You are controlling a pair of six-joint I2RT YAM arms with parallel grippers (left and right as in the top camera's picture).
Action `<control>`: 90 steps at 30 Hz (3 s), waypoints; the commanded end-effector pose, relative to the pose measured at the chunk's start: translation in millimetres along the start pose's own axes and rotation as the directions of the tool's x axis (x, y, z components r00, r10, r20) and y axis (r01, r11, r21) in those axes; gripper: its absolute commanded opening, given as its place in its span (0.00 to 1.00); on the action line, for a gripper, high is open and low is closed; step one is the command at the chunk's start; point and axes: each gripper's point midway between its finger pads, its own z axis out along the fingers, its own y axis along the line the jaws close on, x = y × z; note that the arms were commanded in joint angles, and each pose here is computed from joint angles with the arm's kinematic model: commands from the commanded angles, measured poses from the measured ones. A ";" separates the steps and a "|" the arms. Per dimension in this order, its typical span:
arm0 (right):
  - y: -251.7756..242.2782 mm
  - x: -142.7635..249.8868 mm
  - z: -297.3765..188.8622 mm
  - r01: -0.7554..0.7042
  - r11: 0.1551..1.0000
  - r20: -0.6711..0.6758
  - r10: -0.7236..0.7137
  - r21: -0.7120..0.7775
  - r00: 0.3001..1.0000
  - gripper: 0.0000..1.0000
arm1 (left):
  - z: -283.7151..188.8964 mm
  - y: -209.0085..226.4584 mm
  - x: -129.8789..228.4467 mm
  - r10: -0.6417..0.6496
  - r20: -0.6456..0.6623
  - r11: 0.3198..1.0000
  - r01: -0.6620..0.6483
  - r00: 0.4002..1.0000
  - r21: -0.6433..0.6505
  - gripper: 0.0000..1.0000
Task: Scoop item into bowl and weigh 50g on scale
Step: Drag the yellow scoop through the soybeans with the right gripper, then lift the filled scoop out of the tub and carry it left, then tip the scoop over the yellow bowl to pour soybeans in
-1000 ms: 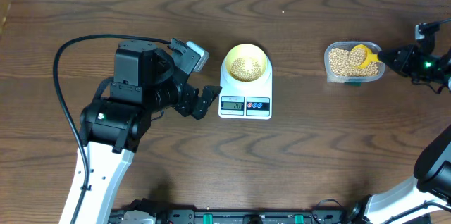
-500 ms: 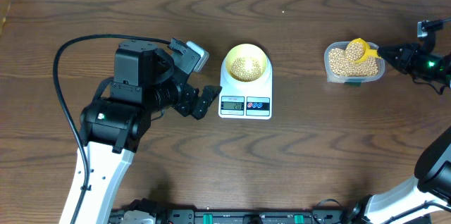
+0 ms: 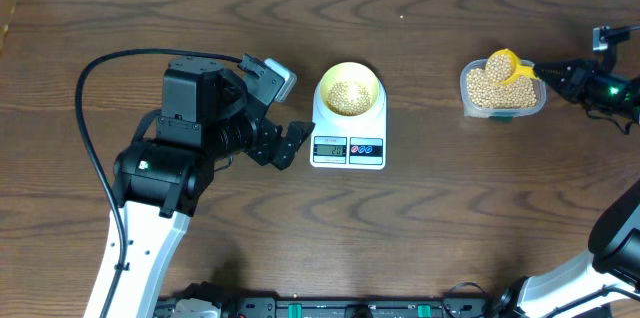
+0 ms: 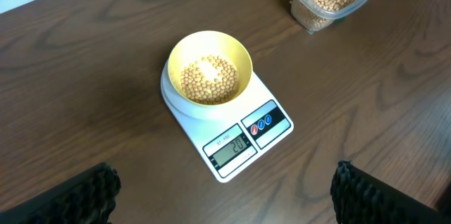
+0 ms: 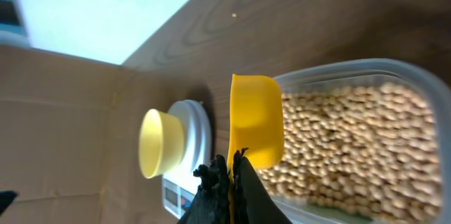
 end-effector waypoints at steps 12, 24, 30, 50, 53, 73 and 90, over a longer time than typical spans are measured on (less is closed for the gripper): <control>20.9 1.4 -1.0 -0.137 0.980 -0.017 0.136 -0.144 0.991 0.01 | 1.9 0.7 2.1 -0.009 -0.006 1.000 0.009 1.000 0.007 0.98; 38.5 8.8 14.1 -0.154 0.970 -0.069 0.143 -0.187 0.987 0.01 | 1.8 0.7 2.1 -0.009 -0.005 1.000 0.009 1.000 0.006 0.98; 57.7 20.4 36.8 -0.158 0.965 -0.135 0.132 -0.207 0.982 0.01 | 1.8 0.7 2.1 -0.009 -0.005 1.000 0.009 1.000 0.007 0.97; 118.5 44.2 97.0 -0.120 0.950 -0.258 0.044 -0.287 0.965 0.01 | 1.8 0.7 2.1 -0.009 -0.005 1.000 0.009 1.000 0.006 0.97; 130.8 50.8 107.1 -0.089 0.946 -0.272 0.002 -0.311 0.962 0.01 | 1.8 0.7 2.1 -0.009 -0.005 1.000 0.009 1.000 0.007 0.97; 174.1 89.4 154.9 0.122 0.923 -0.287 -0.236 -0.366 0.928 0.01 | 1.8 0.7 2.1 -0.009 -0.005 1.000 0.009 1.000 0.006 0.98; 172.1 103.9 181.0 0.368 0.878 -0.233 -0.444 -0.307 0.865 0.01 | 1.9 0.8 2.1 -0.009 -0.006 1.000 0.009 1.000 0.007 0.97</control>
